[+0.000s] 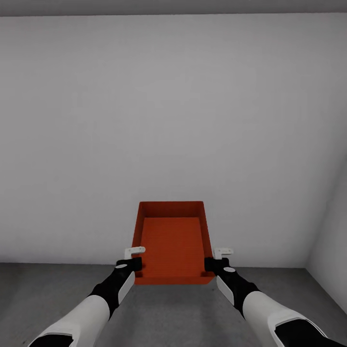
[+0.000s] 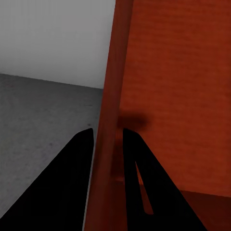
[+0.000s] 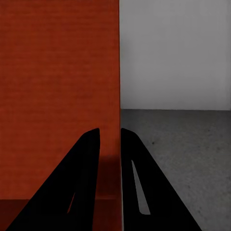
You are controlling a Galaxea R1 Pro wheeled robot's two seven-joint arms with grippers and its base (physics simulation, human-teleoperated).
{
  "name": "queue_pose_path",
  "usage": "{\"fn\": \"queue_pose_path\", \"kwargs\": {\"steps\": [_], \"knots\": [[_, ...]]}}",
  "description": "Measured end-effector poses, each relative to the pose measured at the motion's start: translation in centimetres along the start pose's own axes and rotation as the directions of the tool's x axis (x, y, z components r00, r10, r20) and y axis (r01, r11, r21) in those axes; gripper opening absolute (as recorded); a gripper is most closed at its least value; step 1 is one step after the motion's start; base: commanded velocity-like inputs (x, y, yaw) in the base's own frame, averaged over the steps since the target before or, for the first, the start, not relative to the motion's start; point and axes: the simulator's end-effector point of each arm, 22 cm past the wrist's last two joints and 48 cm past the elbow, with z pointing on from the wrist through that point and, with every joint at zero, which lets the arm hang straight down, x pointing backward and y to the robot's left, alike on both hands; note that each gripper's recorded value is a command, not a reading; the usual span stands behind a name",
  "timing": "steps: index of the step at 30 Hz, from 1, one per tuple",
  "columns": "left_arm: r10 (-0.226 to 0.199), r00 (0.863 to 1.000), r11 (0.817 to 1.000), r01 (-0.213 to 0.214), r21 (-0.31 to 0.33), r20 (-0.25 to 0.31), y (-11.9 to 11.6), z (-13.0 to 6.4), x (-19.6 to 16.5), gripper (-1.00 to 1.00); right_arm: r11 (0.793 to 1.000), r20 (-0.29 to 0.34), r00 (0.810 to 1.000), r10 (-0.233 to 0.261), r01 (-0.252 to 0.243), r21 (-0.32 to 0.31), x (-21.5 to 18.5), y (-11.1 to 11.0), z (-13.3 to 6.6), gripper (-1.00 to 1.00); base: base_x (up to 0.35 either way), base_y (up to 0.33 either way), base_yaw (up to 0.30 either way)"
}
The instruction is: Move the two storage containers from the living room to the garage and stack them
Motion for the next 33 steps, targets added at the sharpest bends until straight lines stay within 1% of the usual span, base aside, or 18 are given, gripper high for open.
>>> {"fn": "queue_pose_path", "kwargs": {"steps": [17, 33], "knots": [[0.001, 1.000, 1.000, -0.001, 0.000, -0.002, 0.0, 0.0, 0.0, -1.00, 1.000, -0.002, 1.000, 0.001, -0.001, 0.000, 0.1, 0.0, 0.0, -1.00, 0.000, 0.000, 0.000], [0.004, 1.000, 1.000, -0.004, -0.003, -0.028, 0.1, 0.7, 1.3, -1.00, 1.000, -0.028, 1.000, 0.002, -0.002, 0.000, 1.5, 0.0, 0.6, -1.00, 0.000, 0.000, 0.000]]}}
